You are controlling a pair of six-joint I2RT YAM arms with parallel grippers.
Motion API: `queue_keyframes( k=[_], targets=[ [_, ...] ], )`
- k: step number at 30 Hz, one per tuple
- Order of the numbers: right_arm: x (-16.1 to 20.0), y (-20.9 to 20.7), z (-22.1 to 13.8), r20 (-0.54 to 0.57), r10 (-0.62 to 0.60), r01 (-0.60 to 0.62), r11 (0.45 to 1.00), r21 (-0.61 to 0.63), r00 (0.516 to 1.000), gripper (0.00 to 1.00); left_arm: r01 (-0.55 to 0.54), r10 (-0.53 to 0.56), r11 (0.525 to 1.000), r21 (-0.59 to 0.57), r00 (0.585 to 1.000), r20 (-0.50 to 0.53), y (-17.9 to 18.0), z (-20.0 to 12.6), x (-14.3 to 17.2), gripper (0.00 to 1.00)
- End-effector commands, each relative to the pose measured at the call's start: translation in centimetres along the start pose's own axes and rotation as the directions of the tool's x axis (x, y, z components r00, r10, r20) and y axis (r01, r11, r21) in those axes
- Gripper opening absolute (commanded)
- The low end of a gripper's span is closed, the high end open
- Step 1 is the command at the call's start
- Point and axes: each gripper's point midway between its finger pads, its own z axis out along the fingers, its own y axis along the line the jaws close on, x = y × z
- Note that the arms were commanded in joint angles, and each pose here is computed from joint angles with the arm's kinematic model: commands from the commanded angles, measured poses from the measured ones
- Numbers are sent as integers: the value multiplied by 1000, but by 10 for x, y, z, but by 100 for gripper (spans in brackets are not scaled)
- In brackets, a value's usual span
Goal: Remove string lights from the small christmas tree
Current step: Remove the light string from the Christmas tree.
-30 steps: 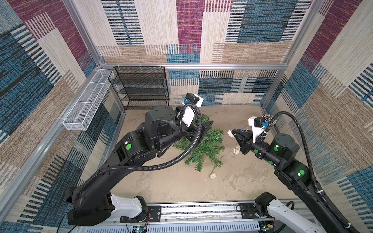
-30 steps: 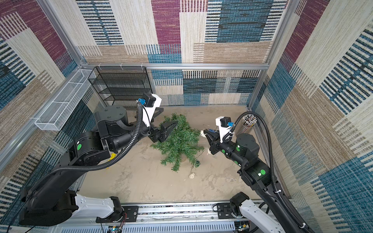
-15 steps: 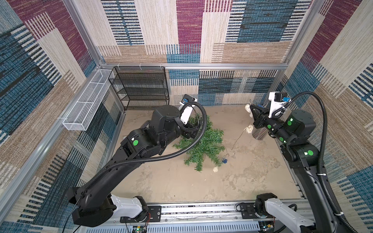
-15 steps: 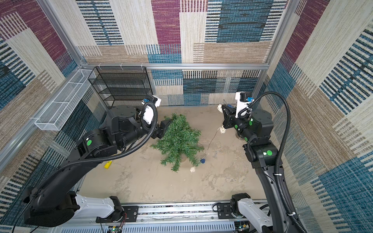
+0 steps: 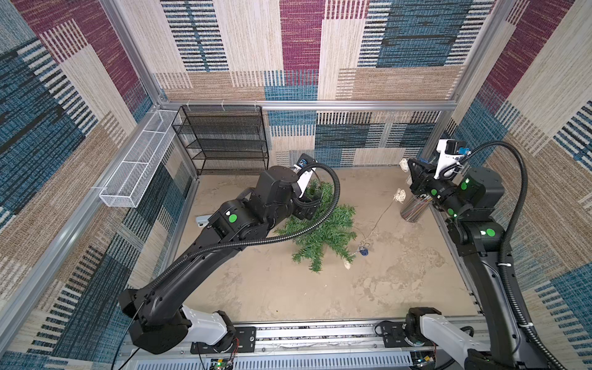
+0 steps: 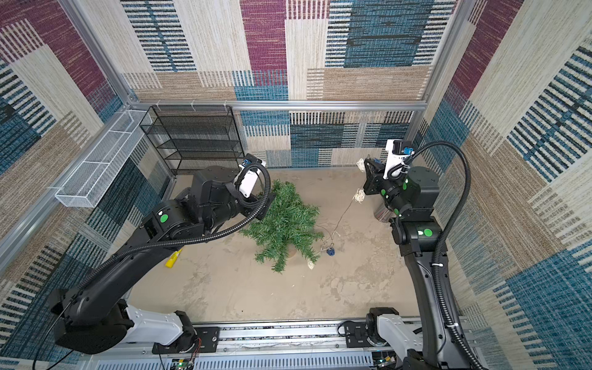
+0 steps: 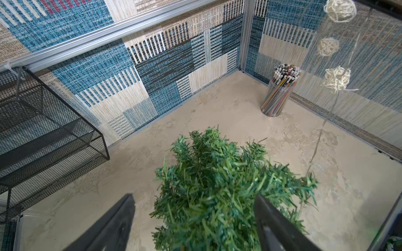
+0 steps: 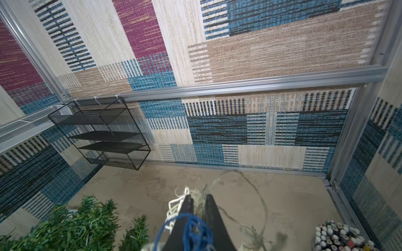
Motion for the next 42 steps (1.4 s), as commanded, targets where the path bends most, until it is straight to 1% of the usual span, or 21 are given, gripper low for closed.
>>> queue_keyframes(
  k=[1,6,10,12,14,17,22,26,30,34,38,42],
  targets=[
    [-13,-3,-1,33,-31,31,999,16,999,0,31,-31,1000,-5,999,31,2,5,-14,87],
    [1,-17,4,-14,-6,8,996,86,1000,0,46,-43,998,-43,997,72,11,17,-32,86],
    [16,-32,9,-53,33,-24,988,149,998,0,105,-98,990,-93,992,74,33,31,-38,85],
    [19,-33,13,-63,54,-44,987,152,997,0,143,-135,984,-105,988,73,46,39,-40,85],
    [18,-34,15,-61,68,-58,986,155,996,0,186,-179,976,-110,981,70,59,48,-43,84],
    [12,-37,15,-44,68,-60,983,174,997,0,216,-209,970,-116,976,69,73,59,-47,84],
    [-19,-37,4,22,54,-57,980,189,998,0,240,-233,965,-109,970,69,81,73,-48,84],
    [-53,-21,-4,88,48,-59,990,127,995,0,240,-235,966,-94,970,63,83,79,-48,84],
    [-82,0,-9,139,67,-72,997,33,988,0,224,-220,971,-80,974,58,81,77,-46,84],
    [-91,14,-5,148,114,-107,993,-60,982,0,206,-202,976,-69,978,58,79,71,-42,84],
    [-99,22,-2,162,155,-137,983,-119,975,0,184,-181,981,-60,982,59,78,59,-41,84],
    [-115,37,-5,178,194,-158,967,-201,965,0,148,-146,988,-42,988,46,75,51,-39,85]
  ],
)
